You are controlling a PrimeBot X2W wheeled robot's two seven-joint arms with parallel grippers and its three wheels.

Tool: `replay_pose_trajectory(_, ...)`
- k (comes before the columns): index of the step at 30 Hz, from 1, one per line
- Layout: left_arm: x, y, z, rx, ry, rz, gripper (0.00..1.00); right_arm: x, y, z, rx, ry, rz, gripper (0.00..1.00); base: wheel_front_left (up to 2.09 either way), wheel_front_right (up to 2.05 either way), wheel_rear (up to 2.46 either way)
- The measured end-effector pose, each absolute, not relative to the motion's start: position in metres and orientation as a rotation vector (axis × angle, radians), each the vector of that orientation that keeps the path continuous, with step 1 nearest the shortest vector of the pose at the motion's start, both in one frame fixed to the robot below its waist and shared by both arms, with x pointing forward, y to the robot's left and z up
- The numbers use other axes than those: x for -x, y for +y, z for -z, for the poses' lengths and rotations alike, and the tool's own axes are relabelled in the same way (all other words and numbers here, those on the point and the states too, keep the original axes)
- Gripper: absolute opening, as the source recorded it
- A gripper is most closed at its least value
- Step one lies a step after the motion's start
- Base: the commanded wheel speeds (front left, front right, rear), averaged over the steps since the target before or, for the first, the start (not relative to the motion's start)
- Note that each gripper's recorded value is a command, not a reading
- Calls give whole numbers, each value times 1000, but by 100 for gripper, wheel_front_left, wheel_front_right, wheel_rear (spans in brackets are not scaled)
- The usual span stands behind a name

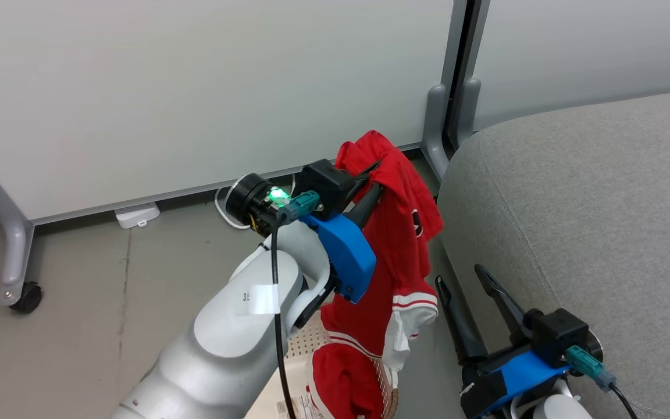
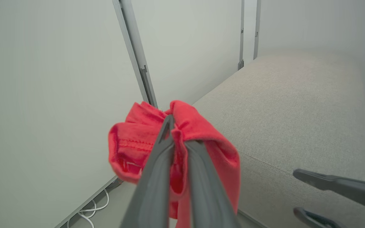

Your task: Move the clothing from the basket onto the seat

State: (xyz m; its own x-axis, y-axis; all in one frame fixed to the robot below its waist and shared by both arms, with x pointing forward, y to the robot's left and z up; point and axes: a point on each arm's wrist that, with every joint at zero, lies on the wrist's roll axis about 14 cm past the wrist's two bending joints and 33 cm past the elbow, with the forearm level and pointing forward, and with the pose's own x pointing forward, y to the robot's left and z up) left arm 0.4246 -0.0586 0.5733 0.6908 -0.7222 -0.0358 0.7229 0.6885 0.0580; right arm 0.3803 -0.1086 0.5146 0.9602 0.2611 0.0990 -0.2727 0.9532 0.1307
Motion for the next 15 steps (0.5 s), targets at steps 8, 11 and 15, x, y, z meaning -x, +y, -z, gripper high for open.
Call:
replay_pose_trajectory(8,-419,-74,-577,-67,14,839,0,-377,-109,-515,-147,-82,-270,100,0,0,0)
replay_pose_trajectory(11,-419,-76,-574,-62,22,839,0,-377,-109,-514,-147,-78,-269,100,0,0,0)
replay_pose_trajectory(15,-418,-77,-572,-54,31,840,0,-378,-104,-510,-136,-61,-286,100,0,0,0)
